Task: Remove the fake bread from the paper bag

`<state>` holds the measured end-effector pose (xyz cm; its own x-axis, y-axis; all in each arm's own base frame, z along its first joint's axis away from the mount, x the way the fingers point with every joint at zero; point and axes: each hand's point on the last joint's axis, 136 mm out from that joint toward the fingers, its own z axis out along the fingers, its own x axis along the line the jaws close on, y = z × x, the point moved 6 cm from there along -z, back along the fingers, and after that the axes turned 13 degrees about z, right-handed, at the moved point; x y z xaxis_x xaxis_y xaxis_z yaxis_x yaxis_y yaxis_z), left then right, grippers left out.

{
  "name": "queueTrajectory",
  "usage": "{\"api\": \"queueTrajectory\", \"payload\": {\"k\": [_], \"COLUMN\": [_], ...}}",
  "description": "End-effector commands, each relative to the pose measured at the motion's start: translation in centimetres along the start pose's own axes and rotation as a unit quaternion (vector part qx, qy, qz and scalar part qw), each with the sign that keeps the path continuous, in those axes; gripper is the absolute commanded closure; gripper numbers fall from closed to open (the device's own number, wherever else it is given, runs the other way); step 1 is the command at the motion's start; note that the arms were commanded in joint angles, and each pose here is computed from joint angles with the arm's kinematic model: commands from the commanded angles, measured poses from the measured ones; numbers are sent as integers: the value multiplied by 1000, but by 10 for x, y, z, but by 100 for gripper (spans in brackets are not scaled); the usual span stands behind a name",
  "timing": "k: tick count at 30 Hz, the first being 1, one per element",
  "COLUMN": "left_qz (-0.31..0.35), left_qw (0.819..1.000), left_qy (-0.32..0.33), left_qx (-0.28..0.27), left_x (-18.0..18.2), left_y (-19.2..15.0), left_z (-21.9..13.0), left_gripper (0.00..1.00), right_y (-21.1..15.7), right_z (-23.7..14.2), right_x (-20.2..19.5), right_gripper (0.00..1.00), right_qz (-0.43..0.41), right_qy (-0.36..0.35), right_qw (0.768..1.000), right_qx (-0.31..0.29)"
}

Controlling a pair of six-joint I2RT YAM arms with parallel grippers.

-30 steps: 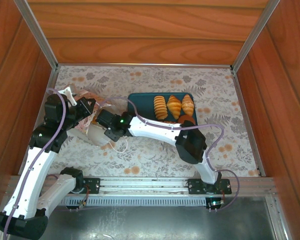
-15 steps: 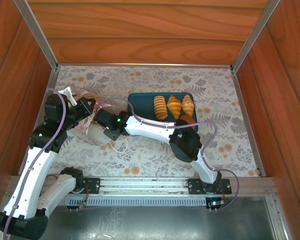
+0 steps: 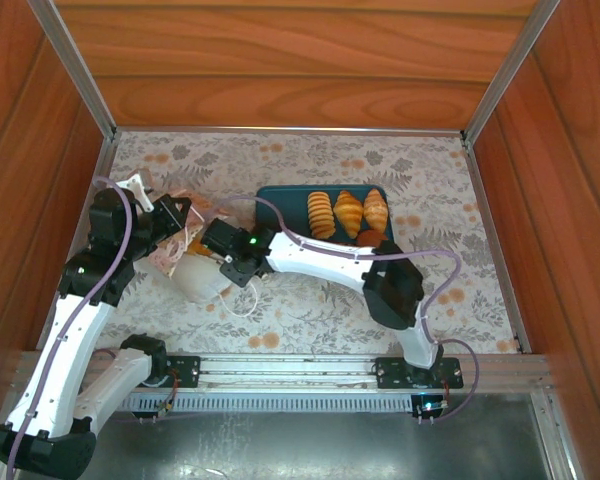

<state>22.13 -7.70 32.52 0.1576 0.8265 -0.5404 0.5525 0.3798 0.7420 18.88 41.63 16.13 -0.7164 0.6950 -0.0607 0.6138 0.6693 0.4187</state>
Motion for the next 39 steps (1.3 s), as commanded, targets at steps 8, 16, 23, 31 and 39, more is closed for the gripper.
{"api": "queueTrajectory", "payload": {"k": [8, 16, 23, 31, 39], "left_qz": [-1, -5, -5, -4, -4], "left_qw": [1000, 1000, 1000, 1000, 1000], "left_qy": [6, -3, -13, -15, -11], "left_qx": [10, 15, 22, 25, 24], "left_x": [4, 3, 1, 1, 2], "left_y": [-2, -6, -7, -8, -9], "left_z": [7, 5, 7, 8, 8], "left_gripper": [100, 100, 100, 100, 100], "right_y": [-44, -37, -19, -6, -3], "right_z": [-35, -31, -24, -8, -7], "right_x": [6, 6, 3, 0, 9], "right_gripper": [43, 36, 32, 31, 32], "right_qz": [26, 20, 2, -21, -31], "right_qy": [62, 47, 4, -42, -6], "right_qw": [997, 998, 1000, 999, 999], "right_qx": [49, 37, 18, 7, -7]}}
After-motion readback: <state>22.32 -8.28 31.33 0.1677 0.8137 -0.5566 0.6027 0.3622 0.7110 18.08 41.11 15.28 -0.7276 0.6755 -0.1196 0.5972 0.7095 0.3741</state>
